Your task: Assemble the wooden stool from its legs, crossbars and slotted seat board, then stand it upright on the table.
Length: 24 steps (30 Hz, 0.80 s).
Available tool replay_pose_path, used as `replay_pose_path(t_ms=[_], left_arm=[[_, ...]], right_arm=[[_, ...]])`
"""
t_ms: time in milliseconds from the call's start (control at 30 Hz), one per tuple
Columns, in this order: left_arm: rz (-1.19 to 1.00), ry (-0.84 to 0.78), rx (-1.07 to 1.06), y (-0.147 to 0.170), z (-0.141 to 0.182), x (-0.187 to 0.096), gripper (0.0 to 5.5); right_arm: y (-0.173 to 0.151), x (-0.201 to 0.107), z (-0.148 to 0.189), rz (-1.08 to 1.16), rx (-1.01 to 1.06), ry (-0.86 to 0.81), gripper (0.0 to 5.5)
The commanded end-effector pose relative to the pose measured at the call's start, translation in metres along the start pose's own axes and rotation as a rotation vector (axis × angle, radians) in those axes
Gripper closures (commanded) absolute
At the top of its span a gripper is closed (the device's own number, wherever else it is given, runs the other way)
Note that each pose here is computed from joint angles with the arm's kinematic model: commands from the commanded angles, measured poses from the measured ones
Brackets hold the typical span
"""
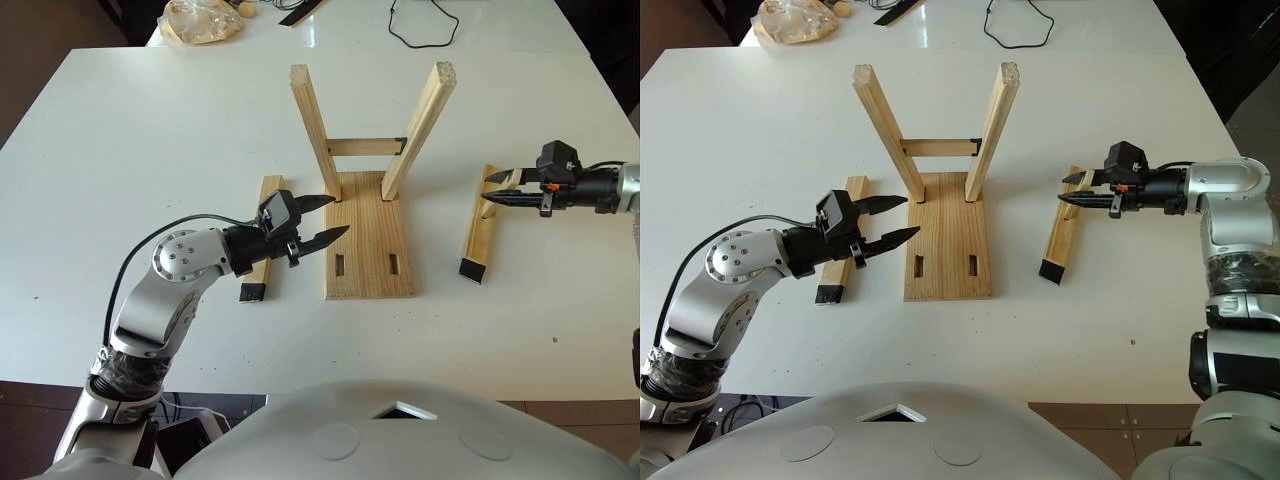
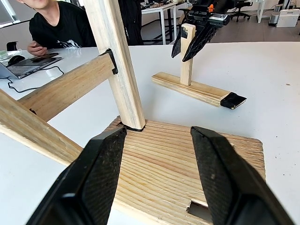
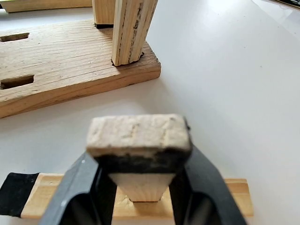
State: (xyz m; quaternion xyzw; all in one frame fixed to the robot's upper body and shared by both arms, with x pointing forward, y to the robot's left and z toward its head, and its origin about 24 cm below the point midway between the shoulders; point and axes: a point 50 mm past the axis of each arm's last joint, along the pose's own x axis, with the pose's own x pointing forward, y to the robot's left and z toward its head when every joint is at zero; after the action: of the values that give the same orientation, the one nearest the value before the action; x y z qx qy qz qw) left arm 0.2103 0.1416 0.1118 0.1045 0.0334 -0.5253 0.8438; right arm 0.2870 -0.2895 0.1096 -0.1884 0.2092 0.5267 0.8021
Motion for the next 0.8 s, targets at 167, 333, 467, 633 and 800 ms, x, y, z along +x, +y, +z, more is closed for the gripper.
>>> replay_pose_path(t_ms=[167, 333, 467, 633, 800], left_arm=[[-0.006, 0.031, 0.011, 0.003, -0.002, 0.001, 2.95], [-0.009, 0.035, 0.014, 0.003, -0.002, 0.0, 2.95], [-0.006, 0.036, 0.016, 0.003, -0.002, 0.0, 2.95], [-0.01, 0.037, 0.019, 0.004, -0.002, 0.001, 2.95], [-0.013, 0.039, 0.023, 0.005, -0.002, 0.001, 2.95]], right_arm=[[0.022, 0.018, -0.061, 0.082, 0.236, 0.122, 4.2], [0.024, 0.009, -0.067, 0.056, 0.271, 0.092, 4.2], [0.025, 0.011, -0.068, 0.055, 0.279, 0.085, 4.2], [0.026, 0.015, -0.071, 0.046, 0.288, 0.092, 4.2], [0.025, 0.015, -0.072, 0.027, 0.268, 0.08, 4.2]])
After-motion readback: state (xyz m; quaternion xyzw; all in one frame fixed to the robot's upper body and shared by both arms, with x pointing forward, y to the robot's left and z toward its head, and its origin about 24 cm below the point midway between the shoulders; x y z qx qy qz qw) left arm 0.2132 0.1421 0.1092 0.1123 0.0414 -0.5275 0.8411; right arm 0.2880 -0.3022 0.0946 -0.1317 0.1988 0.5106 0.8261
